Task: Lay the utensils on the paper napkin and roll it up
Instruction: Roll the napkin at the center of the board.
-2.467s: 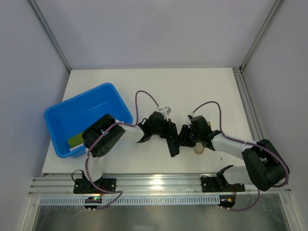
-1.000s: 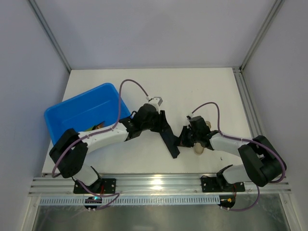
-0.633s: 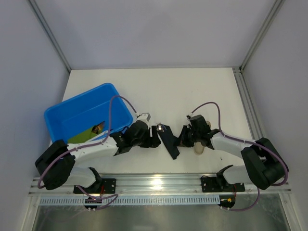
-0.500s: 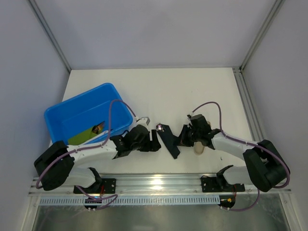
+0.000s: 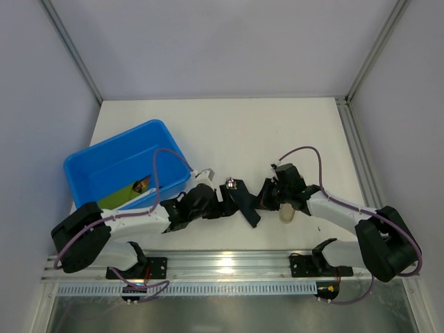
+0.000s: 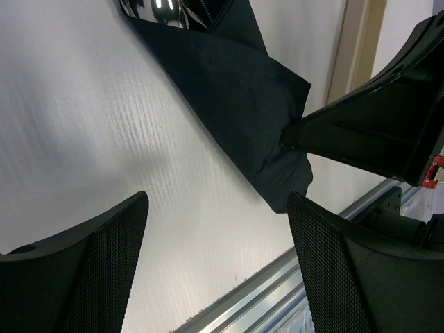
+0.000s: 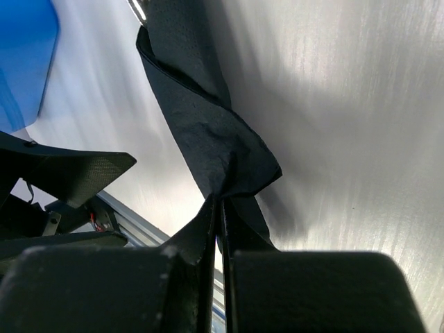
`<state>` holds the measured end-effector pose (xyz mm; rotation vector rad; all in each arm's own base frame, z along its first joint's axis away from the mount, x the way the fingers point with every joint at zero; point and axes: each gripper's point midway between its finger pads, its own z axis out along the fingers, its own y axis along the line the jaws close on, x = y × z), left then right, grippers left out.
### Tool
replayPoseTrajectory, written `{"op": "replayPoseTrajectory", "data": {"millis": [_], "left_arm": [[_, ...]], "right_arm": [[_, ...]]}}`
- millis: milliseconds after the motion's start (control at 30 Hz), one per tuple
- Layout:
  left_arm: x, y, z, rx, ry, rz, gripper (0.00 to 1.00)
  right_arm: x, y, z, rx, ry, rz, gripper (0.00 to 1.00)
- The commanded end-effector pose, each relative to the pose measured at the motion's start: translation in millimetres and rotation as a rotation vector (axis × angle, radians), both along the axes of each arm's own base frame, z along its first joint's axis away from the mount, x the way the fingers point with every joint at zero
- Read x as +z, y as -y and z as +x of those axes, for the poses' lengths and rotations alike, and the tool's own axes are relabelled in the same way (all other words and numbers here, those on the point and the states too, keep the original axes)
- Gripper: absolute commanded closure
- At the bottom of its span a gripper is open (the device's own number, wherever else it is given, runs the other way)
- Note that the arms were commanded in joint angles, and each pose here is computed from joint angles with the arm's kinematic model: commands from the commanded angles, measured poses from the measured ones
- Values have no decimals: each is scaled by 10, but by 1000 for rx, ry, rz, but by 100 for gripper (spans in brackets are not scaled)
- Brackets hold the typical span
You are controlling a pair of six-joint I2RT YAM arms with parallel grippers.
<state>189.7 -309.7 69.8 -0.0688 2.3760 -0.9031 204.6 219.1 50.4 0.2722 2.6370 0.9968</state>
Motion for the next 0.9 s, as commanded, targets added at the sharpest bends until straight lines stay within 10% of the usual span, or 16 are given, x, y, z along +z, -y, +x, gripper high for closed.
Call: {"op": "replayPoseTrajectory", "data": {"millis": [0, 867], "left_arm": [[130, 94, 107, 28, 39, -49, 18], [23, 227, 130, 250, -156, -367, 12]], "right_arm": [[293, -110, 123, 12, 71, 57, 96], [470, -143, 188, 6, 96, 73, 96]]}}
